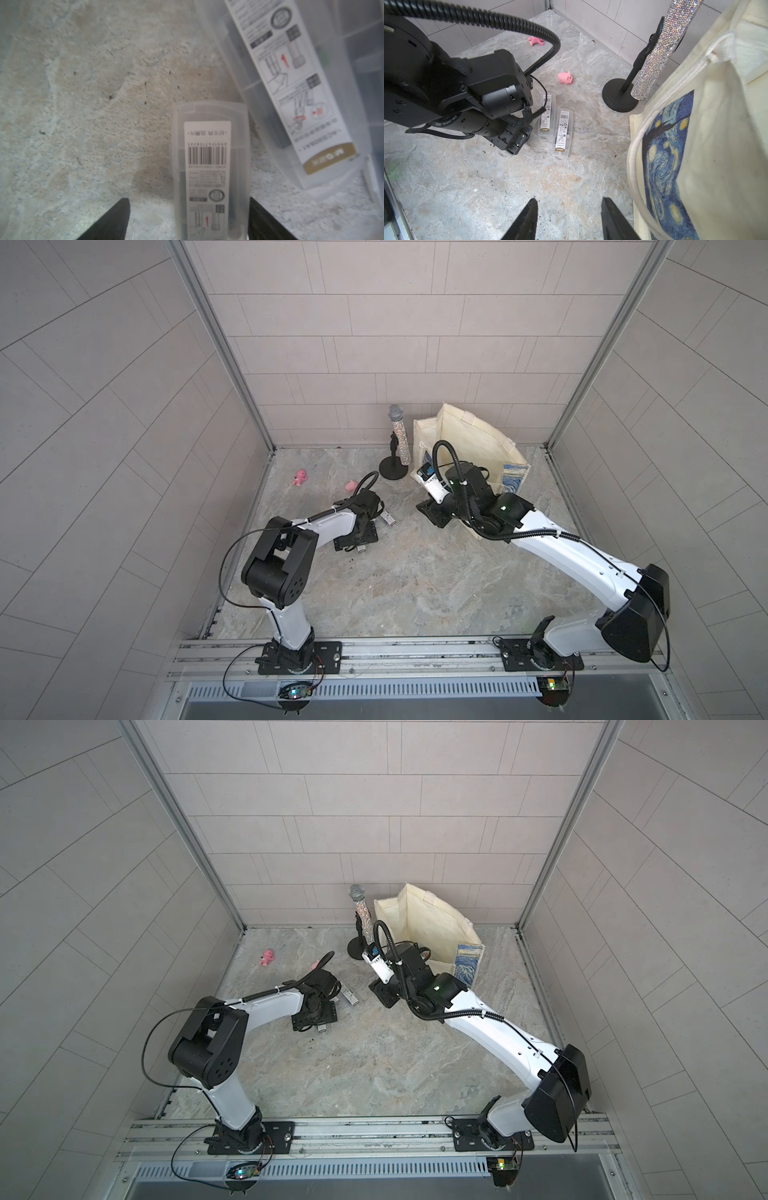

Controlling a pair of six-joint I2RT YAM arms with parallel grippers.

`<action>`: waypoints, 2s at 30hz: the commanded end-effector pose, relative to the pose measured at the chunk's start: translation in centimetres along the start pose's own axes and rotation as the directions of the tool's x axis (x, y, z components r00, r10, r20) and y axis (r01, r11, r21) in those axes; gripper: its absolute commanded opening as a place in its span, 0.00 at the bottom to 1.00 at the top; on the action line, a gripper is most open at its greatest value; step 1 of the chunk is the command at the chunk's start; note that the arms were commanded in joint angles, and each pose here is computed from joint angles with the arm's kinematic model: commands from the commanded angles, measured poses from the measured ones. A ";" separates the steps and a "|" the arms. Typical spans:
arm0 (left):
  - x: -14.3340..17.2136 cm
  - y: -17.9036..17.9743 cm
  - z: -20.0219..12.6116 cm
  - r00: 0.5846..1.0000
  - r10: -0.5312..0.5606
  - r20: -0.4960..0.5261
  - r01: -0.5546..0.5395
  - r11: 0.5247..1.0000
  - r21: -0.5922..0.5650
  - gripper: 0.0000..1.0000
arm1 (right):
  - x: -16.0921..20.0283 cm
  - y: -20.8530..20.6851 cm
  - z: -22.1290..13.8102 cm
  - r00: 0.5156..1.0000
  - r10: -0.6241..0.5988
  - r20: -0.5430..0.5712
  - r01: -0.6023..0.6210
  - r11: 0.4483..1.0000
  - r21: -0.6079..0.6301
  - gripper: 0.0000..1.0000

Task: Put the compass set into the canvas bag
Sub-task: Pick up the compass set at the center of the board.

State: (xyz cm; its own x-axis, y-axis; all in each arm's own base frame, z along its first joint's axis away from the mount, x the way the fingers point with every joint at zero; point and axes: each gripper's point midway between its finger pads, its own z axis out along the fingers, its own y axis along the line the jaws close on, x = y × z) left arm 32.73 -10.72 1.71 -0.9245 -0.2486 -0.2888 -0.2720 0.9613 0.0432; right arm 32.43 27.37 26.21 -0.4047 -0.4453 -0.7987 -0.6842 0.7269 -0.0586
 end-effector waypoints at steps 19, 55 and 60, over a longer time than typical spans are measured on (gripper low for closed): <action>-2.3 0.1 -0.5 0.995 -0.067 0.070 0.065 0.997 0.034 0.58 | -0.4 0.2 -0.2 1.000 -0.025 -0.004 0.025 1.000 -0.004 0.51; -6.3 -2.8 -15.9 0.880 -0.442 0.173 0.230 0.716 0.659 0.37 | -1.3 1.9 0.8 0.999 0.055 0.000 -0.054 0.993 -0.102 0.52; -7.4 -4.8 -19.8 0.850 -0.519 0.092 0.244 0.542 0.804 0.35 | -2.9 4.4 1.4 0.994 0.104 0.021 -0.098 0.977 -0.190 0.55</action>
State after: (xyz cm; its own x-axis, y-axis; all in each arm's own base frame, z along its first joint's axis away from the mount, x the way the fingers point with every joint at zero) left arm 35.21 -14.27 19.55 -0.6374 -0.6493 -0.4150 -0.2209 0.6699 -0.7088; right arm 32.22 30.24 26.07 -0.4633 -0.3992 -0.7912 -0.7160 0.6947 0.0687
